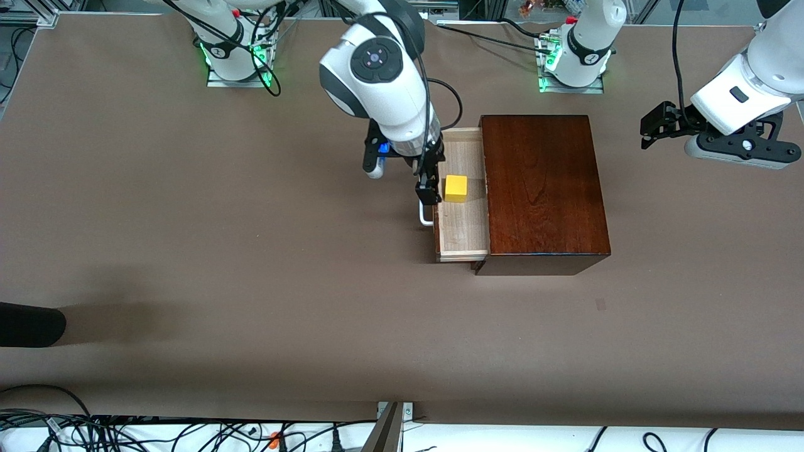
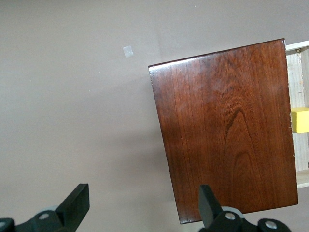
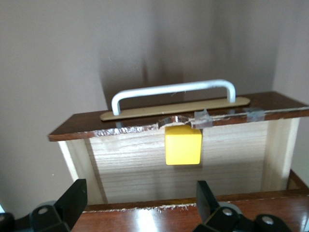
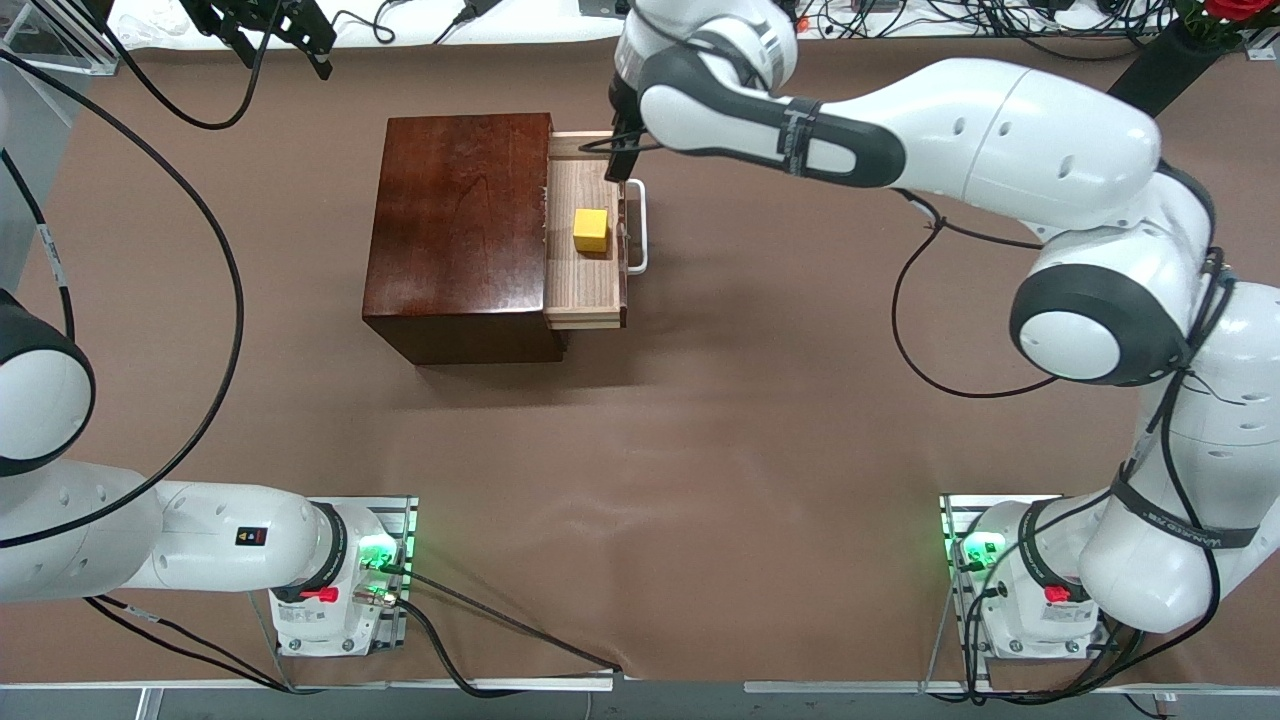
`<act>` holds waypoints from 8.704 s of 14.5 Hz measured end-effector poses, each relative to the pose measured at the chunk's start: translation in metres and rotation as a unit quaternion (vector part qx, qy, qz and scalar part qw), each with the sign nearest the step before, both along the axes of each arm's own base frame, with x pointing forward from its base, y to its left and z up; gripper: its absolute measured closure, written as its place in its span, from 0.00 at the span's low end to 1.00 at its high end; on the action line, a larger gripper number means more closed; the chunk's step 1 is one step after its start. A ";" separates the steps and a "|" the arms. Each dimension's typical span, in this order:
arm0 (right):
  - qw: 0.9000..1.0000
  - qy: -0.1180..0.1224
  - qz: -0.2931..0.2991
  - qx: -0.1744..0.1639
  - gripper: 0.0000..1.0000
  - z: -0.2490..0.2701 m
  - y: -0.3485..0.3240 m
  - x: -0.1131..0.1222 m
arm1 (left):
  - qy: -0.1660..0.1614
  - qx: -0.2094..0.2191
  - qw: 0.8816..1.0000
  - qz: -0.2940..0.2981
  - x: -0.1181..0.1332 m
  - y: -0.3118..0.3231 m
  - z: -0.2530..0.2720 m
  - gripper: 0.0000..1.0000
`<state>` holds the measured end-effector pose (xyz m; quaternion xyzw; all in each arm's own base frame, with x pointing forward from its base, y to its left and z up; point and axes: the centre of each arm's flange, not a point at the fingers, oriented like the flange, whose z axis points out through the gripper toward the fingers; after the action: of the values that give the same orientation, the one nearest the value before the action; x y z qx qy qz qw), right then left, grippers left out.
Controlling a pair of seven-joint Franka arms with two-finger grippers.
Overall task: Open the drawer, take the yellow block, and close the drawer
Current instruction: 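Lower the right gripper into the drawer and grasp the yellow cube, then lift the cube out with the right gripper while the left gripper reaches the drawer, then push the drawer shut into the box with the left gripper, then open the right gripper to drop the cube on the table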
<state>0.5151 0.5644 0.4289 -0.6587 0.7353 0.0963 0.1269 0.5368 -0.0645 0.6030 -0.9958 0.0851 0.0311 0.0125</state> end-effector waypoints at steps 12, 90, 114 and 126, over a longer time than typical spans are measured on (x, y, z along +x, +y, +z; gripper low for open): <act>1.000 0.016 -0.003 -0.020 0.00 -0.087 0.042 -0.028 | 0.011 0.001 1.000 0.011 -0.001 0.012 -0.001 0.00; 0.686 -0.113 0.714 -0.079 0.44 -0.207 -0.486 0.139 | 0.050 -0.104 0.726 -0.678 -0.041 -0.412 -0.317 0.00; 0.724 -0.116 0.674 -0.083 0.00 -0.168 -0.407 0.154 | 0.092 -0.121 0.775 -0.613 0.001 -0.330 -0.251 0.00; 0.681 -0.088 0.725 -0.050 0.00 0.025 -0.539 0.113 | 0.115 -0.105 0.916 -0.371 0.042 -0.141 -0.073 0.00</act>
<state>0.6278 0.0255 0.4538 -0.9967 0.0166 0.0627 0.0481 0.5789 -0.2054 0.5296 -0.8780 0.4518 0.1294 -0.0909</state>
